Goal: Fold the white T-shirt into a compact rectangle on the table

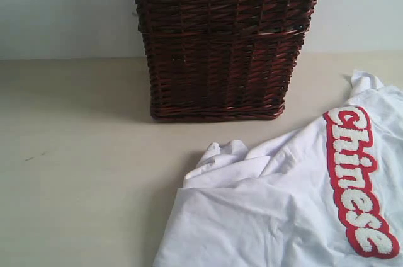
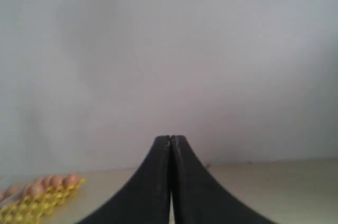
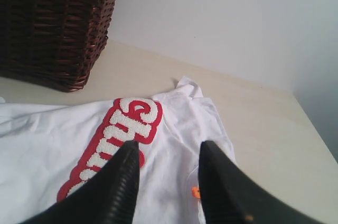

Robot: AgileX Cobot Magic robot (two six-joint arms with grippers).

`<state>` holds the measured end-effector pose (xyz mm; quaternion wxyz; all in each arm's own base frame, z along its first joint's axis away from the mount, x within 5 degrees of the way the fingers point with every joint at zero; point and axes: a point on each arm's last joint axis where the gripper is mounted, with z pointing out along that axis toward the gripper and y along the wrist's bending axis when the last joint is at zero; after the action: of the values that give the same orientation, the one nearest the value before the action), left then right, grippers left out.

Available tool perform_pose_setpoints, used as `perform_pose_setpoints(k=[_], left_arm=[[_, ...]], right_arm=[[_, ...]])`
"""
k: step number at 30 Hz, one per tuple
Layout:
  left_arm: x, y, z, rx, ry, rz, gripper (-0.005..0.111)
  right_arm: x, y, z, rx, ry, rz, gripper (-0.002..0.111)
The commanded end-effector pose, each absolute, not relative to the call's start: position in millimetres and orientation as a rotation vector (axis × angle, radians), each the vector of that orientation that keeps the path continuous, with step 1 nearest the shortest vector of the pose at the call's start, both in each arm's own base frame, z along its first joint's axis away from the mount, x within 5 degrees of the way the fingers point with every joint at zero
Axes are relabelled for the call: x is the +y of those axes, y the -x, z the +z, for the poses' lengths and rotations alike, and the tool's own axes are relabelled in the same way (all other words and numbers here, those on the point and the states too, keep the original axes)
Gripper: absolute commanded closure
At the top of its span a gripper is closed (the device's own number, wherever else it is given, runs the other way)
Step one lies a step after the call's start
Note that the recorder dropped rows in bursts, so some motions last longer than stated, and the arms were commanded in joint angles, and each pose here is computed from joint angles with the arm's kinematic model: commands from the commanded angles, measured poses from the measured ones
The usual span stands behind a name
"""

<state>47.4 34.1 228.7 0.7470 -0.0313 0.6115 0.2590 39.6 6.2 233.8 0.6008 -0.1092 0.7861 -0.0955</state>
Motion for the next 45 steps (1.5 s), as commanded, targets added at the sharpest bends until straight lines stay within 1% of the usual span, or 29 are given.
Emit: perform_pose_setpoints(k=[1, 6, 9, 14, 18, 23, 26, 29, 33, 35, 39, 42, 44, 45], left_arm=[[13, -54, 220, 1.407, -0.246, 0.511, 0.107], [12, -59, 217, 1.456, -0.262, 0.486, 0.107], [12, -65, 223, 1.496, -0.254, 0.463, 0.107], [10, -87, 257, 1.58, -0.12, 0.298, 0.107], [5, -131, 277, 1.718, -0.195, 0.279, 0.107], [4, -192, 291, 1.836, -0.253, 0.297, 0.107], [-2, -212, 298, 1.857, -0.292, 0.232, 0.107], [-5, -232, 295, 1.899, -0.321, 0.198, 0.107], [-6, -256, 270, 2.007, -0.344, 0.178, 0.107], [-6, -263, 257, 2.056, -0.352, 0.172, 0.107], [-11, -265, 247, 2.097, -0.395, 0.109, 0.107], [-21, -262, 244, 2.115, -0.468, -0.017, 0.107], [-38, -255, 242, 2.128, -0.555, -0.221, 0.107], [-46, -251, 240, 2.131, -0.644, -0.317, 0.107]], right_arm=[[6, -39, 234, 1.816, 0.253, -0.225, 0.072], [6, -39, 234, 1.816, 0.252, -0.223, 0.072], [6, -39, 234, 1.816, 0.252, -0.223, 0.072], [6, -39, 234, 1.816, 0.25, -0.222, 0.072], [6, -39, 234, 1.816, 0.25, -0.222, 0.072], [6, -39, 234, 1.816, 0.25, -0.222, 0.072], [6, -39, 234, 1.816, 0.25, -0.222, 0.072], [6, -39, 234, 1.816, 0.25, -0.222, 0.072], [6, -39, 234, 1.816, 0.25, -0.222, 0.072], [6, -39, 234, 1.816, 0.25, -0.222, 0.072], [6, -39, 234, 1.816, 0.25, -0.222, 0.072], [6, -39, 234, 1.816, 0.25, -0.222, 0.072], [6, -39, 234, 1.816, 0.25, -0.222, 0.072], [6, -39, 234, 1.816, 0.25, -0.222, 0.072]])
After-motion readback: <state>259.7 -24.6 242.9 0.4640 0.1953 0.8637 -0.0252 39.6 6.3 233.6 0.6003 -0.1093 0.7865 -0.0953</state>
